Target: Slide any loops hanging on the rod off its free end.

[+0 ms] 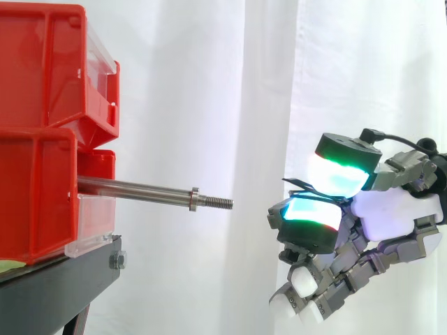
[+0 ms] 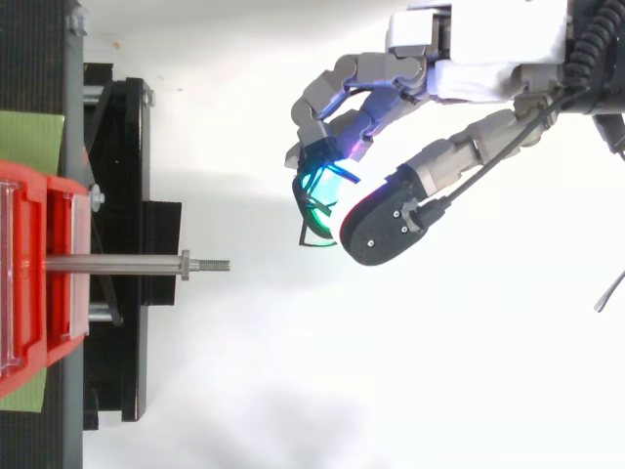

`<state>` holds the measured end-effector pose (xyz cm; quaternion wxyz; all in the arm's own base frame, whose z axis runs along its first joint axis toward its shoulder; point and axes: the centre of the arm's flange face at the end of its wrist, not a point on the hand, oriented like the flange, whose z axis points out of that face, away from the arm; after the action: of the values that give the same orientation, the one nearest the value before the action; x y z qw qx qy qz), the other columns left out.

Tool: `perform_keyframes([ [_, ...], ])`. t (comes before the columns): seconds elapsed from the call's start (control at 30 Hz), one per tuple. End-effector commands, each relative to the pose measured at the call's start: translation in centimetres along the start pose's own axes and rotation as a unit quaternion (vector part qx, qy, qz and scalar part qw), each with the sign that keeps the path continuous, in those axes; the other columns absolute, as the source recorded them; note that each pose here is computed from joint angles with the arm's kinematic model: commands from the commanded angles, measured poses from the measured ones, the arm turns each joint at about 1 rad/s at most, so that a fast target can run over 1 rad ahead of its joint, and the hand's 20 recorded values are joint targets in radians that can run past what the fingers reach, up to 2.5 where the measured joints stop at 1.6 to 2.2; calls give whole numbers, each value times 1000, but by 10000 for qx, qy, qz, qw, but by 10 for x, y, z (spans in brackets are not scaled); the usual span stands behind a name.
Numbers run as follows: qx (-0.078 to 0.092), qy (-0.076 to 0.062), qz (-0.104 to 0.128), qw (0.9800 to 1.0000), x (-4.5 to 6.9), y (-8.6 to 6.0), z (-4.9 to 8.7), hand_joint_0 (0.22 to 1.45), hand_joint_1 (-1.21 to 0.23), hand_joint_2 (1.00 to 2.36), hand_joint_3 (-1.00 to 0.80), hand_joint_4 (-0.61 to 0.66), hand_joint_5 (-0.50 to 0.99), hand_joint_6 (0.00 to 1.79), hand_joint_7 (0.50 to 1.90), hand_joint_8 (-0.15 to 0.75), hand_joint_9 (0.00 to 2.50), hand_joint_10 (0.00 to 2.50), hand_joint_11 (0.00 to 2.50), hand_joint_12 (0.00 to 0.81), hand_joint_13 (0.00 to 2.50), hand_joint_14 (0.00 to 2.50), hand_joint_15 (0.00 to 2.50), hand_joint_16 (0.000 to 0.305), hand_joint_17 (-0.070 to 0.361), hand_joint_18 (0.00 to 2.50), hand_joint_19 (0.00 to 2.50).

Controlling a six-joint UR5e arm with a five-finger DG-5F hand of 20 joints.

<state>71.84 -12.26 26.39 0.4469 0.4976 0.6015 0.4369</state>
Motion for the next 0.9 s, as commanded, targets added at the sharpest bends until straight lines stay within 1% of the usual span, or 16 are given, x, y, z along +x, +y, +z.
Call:
perform_keyframes([
  [0.0, -2, 1, 0, 10000, 0, 0, 0, 625, -832, 1001, -484, 104, -215, 832, 1262, 221, 620, 5, 161, 238, 526, 0, 0, 38, 85, 443, 81],
  [0.17, 21, 4, 2, 10000, 0, -1, 0, 634, -849, 1000, -500, 88, -215, 831, 1245, 215, 613, 5, 153, 238, 522, 0, 0, 37, 84, 442, 59],
  [0.33, 37, -2, 36, 10000, -1, -1, -1, 591, -889, 1000, -500, 96, -212, 831, 1240, 216, 619, 4, 147, 232, 532, 0, 0, 38, 85, 459, 51],
  [0.6, 60, -8, 223, 9997, -2, -1, -2, 487, -897, 1000, -500, 136, -209, 835, 1183, 236, 646, 5, 157, 249, 564, 0, 0, 41, 93, 506, 52],
  [0.73, 113, -2, 243, 9996, -2, -2, -3, 431, -947, 1000, -500, 154, -209, 832, 1148, 248, 651, 4, 152, 267, 576, 0, 0, 46, 103, 522, 36],
  [0.87, 129, -1, 244, 9996, -1, -3, -3, 423, -950, 1000, -500, 158, -209, 831, 1132, 248, 650, 4, 149, 271, 575, 0, 0, 46, 104, 524, 38],
])
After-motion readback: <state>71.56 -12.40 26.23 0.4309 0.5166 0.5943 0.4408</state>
